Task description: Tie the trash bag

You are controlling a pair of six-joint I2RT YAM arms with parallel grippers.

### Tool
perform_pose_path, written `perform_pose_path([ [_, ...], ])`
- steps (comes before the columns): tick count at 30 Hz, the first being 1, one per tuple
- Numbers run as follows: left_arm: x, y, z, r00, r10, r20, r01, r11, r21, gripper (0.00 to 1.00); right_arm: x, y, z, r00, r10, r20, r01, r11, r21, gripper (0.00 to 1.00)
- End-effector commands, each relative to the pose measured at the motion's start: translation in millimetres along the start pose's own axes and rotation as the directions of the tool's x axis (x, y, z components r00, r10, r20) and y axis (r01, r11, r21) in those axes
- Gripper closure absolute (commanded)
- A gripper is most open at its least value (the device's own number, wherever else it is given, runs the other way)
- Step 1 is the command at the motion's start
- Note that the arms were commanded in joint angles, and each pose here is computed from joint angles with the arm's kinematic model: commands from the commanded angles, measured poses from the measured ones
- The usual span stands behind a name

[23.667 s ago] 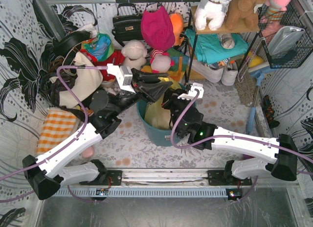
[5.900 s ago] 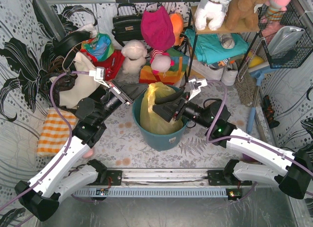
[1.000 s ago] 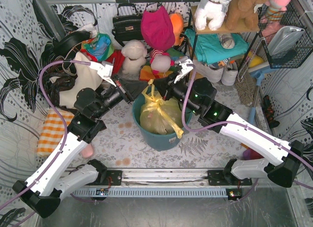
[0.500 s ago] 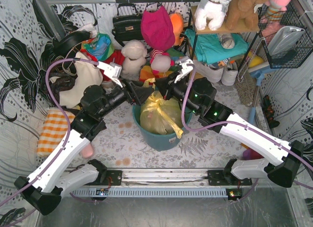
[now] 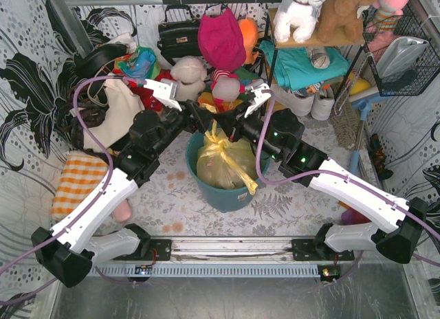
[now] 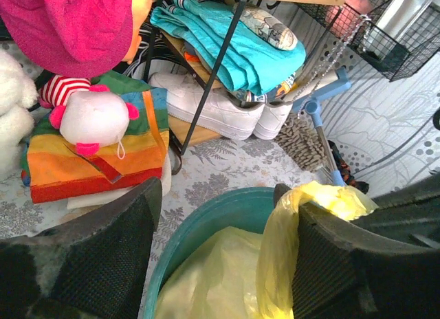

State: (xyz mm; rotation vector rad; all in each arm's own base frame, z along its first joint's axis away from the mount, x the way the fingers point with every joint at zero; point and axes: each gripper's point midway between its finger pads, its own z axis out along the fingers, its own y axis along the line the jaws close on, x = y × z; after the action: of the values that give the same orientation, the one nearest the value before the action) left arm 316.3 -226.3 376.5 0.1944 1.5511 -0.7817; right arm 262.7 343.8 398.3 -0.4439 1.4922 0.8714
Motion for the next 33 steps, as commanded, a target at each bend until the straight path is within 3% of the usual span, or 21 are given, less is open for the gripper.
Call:
perform_pose_path([
  [1,-43.3,-9.5,8.9,0.988,0.050,0.144,-0.048,0.999,-0.021,0.27,-23.3,14.8,-3.3,0.998,0.039,0.047,-0.036,0.998,-0.055,1.00],
  [8,-49.1,-12.8,19.9,0.980,0.065,0.185,-0.052,0.996,-0.076,0.30,-14.5,25.2,-4.1,0.997,0.070,0.017,-0.067,0.991,-0.113,1.00],
  [13,-56.8,-27.6,19.8,0.974,0.032,0.224,-0.031,0.999,-0.009,0.44,-6.3,24.7,-6.6,0.996,0.087,-0.002,-0.087,0.990,-0.111,1.00],
  [17,-62.8,-40.0,13.0,0.966,-0.005,0.257,-0.011,0.998,0.060,0.61,0.2,18.9,-11.1,0.996,0.088,-0.014,-0.089,0.992,-0.085,1.00],
  [20,-63.1,-45.5,9.2,0.964,-0.026,0.264,0.002,0.996,0.093,0.87,-0.1,17.7,-15.8,0.996,0.088,-0.019,-0.090,0.993,-0.078,1.00],
  [23,-56.5,-44.5,8.7,0.968,-0.034,0.249,0.011,0.995,0.096,1.00,-5.8,16.7,-25.3,0.996,0.088,-0.024,-0.089,0.994,-0.069,1.00],
  [24,-54.2,-42.6,8.6,0.969,-0.037,0.244,0.016,0.996,0.089,1.00,-7.0,15.9,-30.4,0.996,0.088,-0.033,-0.090,0.994,-0.062,0.95],
  [27,-41.7,-34.6,9.5,0.976,-0.045,0.215,0.033,0.998,0.059,1.00,-7.9,14.0,-48.6,0.992,0.104,-0.074,-0.107,0.993,-0.042,0.69],
  [29,-31.4,-28.6,11.3,0.981,-0.044,0.189,0.038,0.999,0.036,1.00,0.7,11.3,-62.7,0.983,0.114,-0.144,-0.117,0.993,-0.015,0.60],
  [33,-10.3,-9.9,14.6,0.990,-0.039,0.135,0.046,0.998,-0.050,1.00,28.2,6.4,-85.5,0.946,0.125,-0.298,-0.122,0.992,0.028,0.54],
])
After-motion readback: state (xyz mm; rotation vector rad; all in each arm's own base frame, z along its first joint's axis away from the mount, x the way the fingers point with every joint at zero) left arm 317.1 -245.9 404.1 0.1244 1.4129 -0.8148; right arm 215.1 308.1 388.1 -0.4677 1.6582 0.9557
